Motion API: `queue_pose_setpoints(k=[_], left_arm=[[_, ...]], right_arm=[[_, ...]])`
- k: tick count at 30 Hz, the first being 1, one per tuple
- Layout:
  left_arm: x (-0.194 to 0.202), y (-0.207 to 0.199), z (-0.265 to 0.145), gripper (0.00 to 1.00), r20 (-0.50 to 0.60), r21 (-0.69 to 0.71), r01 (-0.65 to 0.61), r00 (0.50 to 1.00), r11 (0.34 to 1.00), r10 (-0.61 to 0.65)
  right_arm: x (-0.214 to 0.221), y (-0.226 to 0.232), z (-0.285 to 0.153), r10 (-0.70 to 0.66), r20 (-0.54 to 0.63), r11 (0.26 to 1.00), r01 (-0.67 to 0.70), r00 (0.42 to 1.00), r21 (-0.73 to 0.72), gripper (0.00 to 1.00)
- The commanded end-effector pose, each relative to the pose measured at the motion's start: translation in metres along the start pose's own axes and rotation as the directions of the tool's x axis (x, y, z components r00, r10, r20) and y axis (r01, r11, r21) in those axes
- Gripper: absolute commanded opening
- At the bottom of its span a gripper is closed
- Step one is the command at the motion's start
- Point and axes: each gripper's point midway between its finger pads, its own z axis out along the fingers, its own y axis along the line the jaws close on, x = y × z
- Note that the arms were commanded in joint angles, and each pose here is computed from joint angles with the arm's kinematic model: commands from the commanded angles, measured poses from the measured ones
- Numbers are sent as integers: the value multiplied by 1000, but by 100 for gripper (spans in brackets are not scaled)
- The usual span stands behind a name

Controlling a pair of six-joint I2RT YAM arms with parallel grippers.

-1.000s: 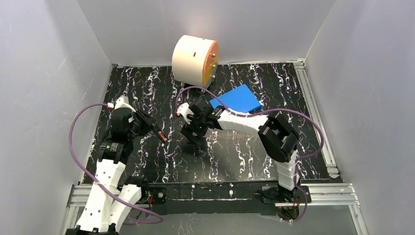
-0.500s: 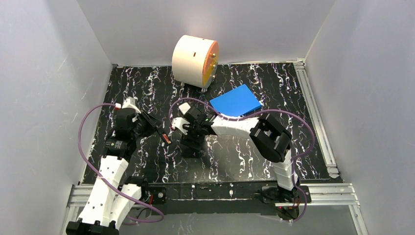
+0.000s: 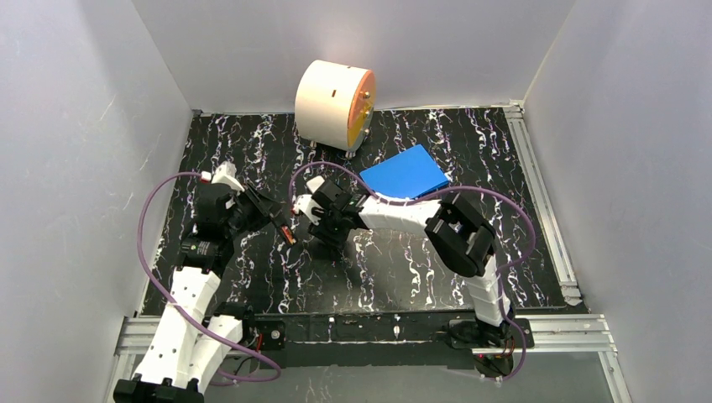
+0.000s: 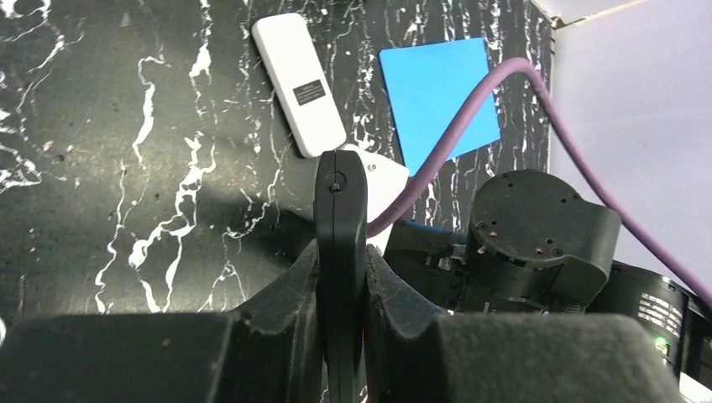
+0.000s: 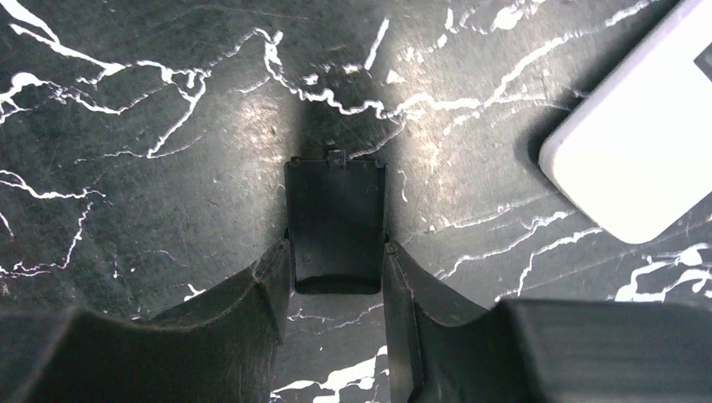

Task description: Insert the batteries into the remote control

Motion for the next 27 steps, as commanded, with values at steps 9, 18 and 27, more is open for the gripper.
queue_pose_setpoints(k=[9, 18, 27], left_arm=[[12, -39, 27, 0, -42, 287, 18, 999, 958, -6], [50, -54, 72, 0, -113, 286, 6, 993, 958, 28], [93, -27, 130, 3, -166, 121, 34, 986, 992, -14]], right_arm=[[-9, -27, -85, 557, 287, 830, -528, 779, -179, 37], [-21, -31, -134, 728, 351, 685, -620, 588, -383, 38], [-18, -36, -148, 740, 377, 671, -648, 558, -360, 38]])
